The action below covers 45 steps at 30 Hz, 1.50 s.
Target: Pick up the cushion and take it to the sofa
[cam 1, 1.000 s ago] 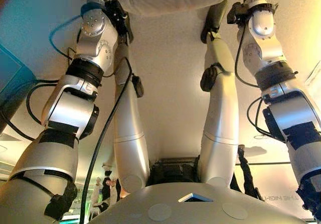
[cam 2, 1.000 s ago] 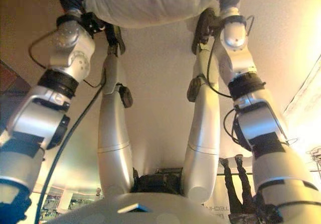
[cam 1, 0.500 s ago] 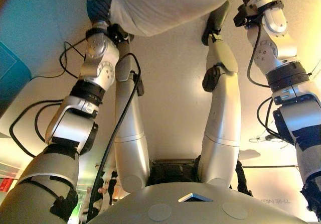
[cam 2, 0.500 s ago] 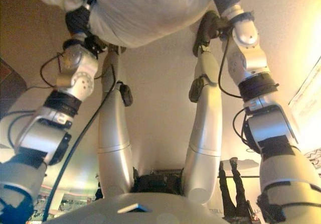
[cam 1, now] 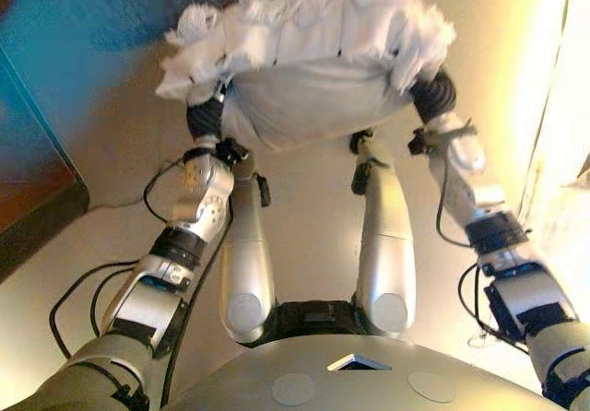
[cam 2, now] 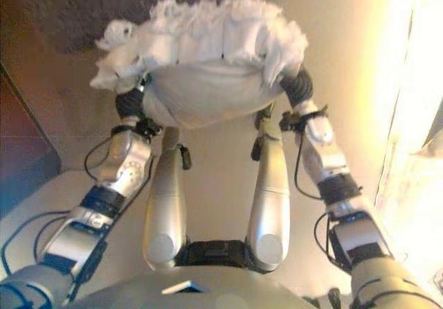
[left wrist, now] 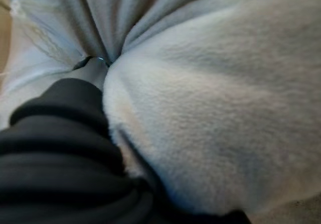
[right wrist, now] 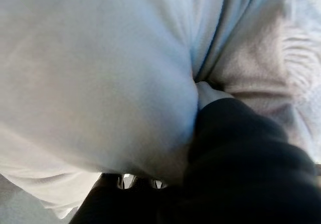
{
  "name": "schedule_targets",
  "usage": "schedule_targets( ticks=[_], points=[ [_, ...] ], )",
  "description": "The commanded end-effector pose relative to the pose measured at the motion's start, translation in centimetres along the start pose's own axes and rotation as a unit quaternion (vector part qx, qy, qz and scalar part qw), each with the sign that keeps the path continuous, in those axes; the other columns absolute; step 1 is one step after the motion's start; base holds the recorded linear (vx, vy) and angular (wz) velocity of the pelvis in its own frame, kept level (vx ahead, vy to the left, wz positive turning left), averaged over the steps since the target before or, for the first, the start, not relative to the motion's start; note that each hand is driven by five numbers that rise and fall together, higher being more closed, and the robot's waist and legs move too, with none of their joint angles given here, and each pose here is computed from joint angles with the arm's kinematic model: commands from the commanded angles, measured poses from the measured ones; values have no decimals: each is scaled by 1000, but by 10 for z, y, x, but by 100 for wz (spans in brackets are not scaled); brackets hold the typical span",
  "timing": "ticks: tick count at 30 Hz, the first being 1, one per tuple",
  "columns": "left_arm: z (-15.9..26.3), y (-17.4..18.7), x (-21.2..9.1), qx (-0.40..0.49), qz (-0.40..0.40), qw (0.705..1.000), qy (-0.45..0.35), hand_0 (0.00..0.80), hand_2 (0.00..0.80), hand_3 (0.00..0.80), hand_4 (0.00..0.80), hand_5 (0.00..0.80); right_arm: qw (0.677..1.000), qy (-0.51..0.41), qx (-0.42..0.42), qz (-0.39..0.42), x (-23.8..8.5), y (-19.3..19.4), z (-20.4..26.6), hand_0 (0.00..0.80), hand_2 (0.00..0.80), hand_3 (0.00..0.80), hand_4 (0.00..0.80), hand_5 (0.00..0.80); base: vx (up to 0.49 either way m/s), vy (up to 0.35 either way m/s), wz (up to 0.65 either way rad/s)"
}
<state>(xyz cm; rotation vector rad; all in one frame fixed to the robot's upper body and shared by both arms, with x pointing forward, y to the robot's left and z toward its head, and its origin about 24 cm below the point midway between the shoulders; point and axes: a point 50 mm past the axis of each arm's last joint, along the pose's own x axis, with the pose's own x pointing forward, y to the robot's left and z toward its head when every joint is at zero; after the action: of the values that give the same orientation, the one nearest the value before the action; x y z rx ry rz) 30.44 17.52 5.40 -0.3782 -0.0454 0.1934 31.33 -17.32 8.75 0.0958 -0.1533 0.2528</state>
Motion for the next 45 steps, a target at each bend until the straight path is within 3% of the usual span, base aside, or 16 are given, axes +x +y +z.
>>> schedule_targets(
  ticks=[1, 15, 37, 45],
  points=[
    [44, -29, -12, -39, -89, 988, -117, 800, 800, 800, 800, 800, 991, -100, -23, 83, -17, 30, 28, 800, 800, 800, 800, 800, 72, -9, -14],
    [54, 3, -83, -31, -114, 979, -166, 800, 800, 800, 800, 800, 982, -153, -94, 62, -83, 47, 42, 800, 800, 800, 800, 800, 127, 0, 0],
    [48, 12, -91, -10, -125, 986, -113, 800, 800, 800, 800, 800, 991, -107, -79, 35, -91, 43, 36, 800, 800, 800, 800, 800, 64, -32, 6],
    [52, 16, -91, -24, -112, 985, -127, 800, 800, 800, 800, 800, 990, -100, -88, 48, -86, 44, 34, 800, 800, 800, 800, 800, -34, -164, 2]
  ],
)
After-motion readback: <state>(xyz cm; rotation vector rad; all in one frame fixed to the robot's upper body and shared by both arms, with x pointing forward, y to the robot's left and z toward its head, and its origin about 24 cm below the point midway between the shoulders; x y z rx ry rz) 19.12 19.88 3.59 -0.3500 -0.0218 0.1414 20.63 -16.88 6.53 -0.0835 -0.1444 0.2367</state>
